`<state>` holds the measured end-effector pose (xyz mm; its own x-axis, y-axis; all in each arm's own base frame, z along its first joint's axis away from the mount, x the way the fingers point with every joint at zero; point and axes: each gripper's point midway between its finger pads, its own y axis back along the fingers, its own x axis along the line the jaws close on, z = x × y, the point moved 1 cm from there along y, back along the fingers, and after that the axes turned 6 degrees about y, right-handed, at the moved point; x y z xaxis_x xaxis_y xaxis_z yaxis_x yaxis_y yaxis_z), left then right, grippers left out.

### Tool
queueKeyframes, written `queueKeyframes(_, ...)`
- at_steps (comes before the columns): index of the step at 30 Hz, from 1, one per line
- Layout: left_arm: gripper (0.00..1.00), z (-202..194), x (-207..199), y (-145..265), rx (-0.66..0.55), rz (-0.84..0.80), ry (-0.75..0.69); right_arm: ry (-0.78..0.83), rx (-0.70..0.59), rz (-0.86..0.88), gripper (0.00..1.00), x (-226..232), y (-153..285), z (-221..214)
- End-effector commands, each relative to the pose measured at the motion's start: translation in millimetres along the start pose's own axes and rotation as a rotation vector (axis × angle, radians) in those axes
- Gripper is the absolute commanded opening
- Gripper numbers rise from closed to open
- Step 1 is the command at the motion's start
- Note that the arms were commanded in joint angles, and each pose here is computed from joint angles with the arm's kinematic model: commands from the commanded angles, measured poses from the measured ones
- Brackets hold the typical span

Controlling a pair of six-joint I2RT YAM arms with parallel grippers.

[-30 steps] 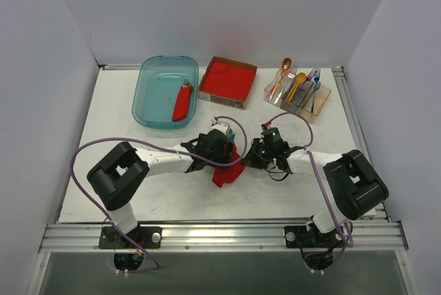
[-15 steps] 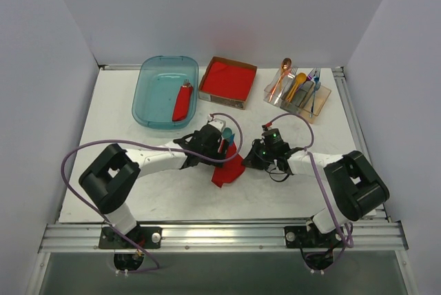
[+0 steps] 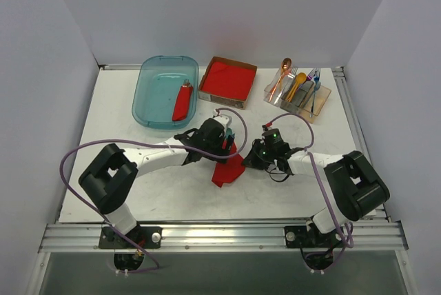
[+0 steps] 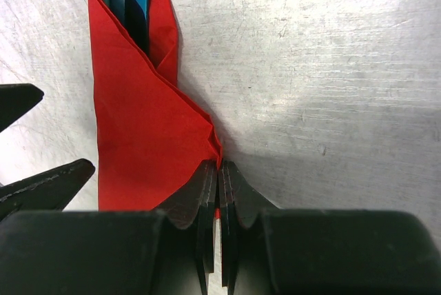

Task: Place the utensils on the paper napkin and roll it up
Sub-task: Roll the napkin at the center of the board.

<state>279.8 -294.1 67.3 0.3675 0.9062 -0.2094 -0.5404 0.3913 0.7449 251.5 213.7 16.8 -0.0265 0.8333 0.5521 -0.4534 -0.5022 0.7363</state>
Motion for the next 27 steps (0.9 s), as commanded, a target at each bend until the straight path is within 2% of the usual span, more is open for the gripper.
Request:
queueKeyframes(1, 0.82, 11.5, -15.5, -4.0, -0.007, -0.032, -0.037, -0.007, -0.022, -0.031, 0.0, -7.5, 5.4, 2.2)
queueKeyframes(11, 0.72, 0.0, -25.6, -17.5, 0.028, -0.006, -0.109, -0.007, -0.012, -0.028, 0.0, -4.9, 4.6, -3.5)
queueKeyframes(27, 0.71, -25.2, -10.1, -33.1, 0.11, 0.1, -0.136, -0.014, 0.004, -0.032, 0.0, -4.4, 2.3, -15.3)
